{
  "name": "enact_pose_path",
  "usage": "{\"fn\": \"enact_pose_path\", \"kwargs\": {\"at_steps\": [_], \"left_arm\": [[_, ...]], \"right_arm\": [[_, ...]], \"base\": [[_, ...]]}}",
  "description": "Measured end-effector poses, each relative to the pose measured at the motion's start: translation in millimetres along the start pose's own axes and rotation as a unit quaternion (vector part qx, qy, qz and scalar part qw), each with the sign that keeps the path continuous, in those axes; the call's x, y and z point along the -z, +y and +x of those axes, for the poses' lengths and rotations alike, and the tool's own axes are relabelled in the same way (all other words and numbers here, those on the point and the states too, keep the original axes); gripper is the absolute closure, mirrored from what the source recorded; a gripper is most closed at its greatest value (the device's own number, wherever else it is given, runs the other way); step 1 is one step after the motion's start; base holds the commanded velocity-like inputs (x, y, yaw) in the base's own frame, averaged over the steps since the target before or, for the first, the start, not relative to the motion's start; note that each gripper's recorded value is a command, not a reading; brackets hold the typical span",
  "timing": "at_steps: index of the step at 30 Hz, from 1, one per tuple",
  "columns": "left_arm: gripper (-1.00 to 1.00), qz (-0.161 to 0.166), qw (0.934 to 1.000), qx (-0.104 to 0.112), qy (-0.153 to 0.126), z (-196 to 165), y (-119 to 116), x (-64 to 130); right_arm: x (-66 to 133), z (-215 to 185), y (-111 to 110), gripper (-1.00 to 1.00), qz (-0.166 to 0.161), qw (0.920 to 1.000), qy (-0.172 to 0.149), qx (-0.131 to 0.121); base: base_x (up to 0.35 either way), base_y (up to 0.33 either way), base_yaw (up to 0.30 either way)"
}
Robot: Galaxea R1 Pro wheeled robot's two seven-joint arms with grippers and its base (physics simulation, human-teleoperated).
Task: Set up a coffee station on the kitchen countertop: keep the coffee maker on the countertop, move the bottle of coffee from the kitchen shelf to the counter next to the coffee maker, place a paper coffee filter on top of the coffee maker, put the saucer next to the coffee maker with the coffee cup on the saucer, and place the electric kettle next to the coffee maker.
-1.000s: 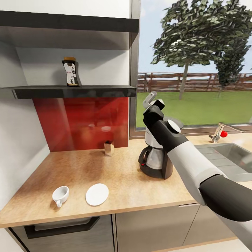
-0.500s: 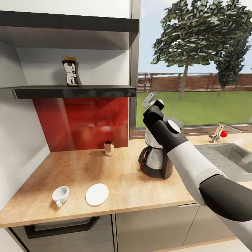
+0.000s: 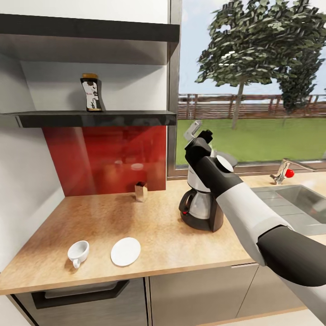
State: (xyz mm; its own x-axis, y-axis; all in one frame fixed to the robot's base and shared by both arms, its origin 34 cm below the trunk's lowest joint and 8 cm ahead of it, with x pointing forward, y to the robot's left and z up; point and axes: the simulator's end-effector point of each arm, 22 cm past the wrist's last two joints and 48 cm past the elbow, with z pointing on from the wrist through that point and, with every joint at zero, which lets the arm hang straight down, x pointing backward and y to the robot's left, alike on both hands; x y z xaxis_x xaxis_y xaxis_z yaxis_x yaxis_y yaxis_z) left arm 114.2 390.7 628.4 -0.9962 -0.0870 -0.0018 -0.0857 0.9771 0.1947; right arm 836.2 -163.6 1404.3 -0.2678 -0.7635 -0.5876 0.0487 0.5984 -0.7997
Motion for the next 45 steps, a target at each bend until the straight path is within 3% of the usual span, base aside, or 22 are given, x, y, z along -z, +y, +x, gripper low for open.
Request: {"fn": "enact_pose_path", "kwargs": {"at_steps": [23,45], "left_arm": [[-1.00,0.000,1.0000,0.000,-0.001,-1.0,-0.5,0.0],[-1.00,-0.001,1.0000,-0.001,0.000,-0.5,-0.1,-0.1]], "right_arm": [[1.8,-3.5,0.2,-1.00,0.000,1.0000,-0.004,-0.002],[5.8,-11.3,2.3,-1.00,-0.002,0.9999,-0.011,-0.005]], "base": [[-0.008,0.000,0.000],[-0.276,0.188,0.000]]}}
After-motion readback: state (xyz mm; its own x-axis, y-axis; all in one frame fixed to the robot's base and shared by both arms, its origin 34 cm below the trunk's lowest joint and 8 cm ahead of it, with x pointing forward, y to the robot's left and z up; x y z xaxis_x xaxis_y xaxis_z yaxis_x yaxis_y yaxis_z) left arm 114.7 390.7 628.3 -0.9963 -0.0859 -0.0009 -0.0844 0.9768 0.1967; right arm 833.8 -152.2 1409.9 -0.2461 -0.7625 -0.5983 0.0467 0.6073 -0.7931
